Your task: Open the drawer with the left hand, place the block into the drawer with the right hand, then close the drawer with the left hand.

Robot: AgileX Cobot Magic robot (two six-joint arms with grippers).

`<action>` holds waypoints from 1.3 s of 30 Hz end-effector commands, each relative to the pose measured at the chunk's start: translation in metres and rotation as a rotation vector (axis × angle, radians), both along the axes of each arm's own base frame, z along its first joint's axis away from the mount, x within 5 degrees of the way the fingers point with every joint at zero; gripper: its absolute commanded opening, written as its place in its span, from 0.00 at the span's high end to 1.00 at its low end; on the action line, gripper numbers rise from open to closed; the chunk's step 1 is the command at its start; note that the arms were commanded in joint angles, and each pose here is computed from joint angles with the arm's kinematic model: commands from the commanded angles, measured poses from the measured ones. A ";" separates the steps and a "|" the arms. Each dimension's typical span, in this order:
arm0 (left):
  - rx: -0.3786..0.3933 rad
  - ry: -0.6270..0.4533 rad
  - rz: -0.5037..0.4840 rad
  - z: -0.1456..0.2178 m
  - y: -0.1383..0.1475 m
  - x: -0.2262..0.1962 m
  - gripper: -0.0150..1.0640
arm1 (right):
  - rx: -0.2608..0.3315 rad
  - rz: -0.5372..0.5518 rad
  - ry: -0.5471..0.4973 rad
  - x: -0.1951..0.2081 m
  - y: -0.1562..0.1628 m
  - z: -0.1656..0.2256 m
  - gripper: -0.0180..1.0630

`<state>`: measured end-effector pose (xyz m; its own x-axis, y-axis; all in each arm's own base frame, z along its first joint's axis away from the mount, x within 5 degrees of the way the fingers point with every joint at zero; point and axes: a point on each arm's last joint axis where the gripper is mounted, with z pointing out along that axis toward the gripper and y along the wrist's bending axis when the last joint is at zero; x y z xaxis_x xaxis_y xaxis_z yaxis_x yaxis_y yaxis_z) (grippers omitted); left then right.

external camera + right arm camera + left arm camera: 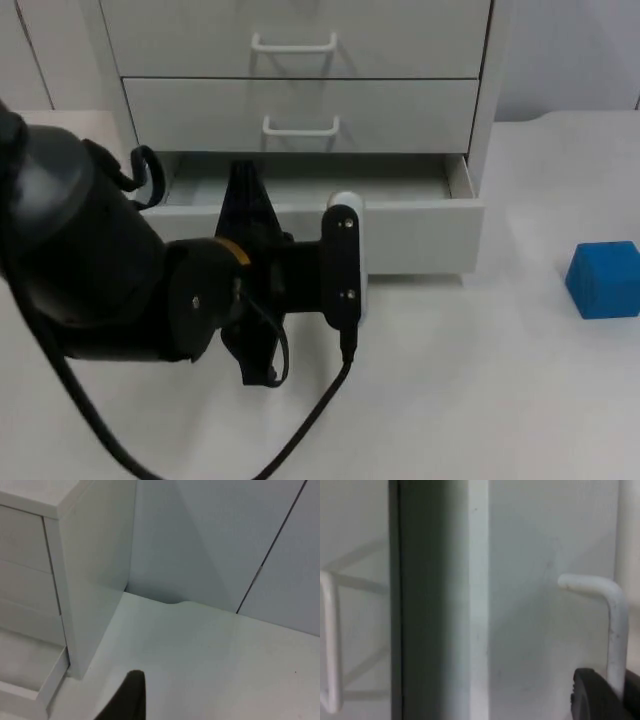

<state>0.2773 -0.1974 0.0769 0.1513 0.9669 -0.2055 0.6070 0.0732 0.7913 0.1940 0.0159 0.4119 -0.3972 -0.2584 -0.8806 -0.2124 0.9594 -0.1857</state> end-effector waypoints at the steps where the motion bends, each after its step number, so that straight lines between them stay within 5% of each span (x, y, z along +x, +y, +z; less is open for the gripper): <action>1: -0.053 -0.035 0.059 0.012 0.001 -0.002 0.99 | 0.009 0.007 -0.010 -0.003 0.002 0.003 0.01; 39: -0.013 0.071 0.013 0.009 0.004 -0.091 0.99 | 0.070 0.007 -0.005 -0.003 0.004 0.003 0.01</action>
<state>0.1939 -0.1932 0.0865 0.1539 0.9696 -0.1900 0.6225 0.0542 0.7807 0.1928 0.0179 0.4129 -0.3986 -0.2075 -0.8933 -0.2105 0.9688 -0.1311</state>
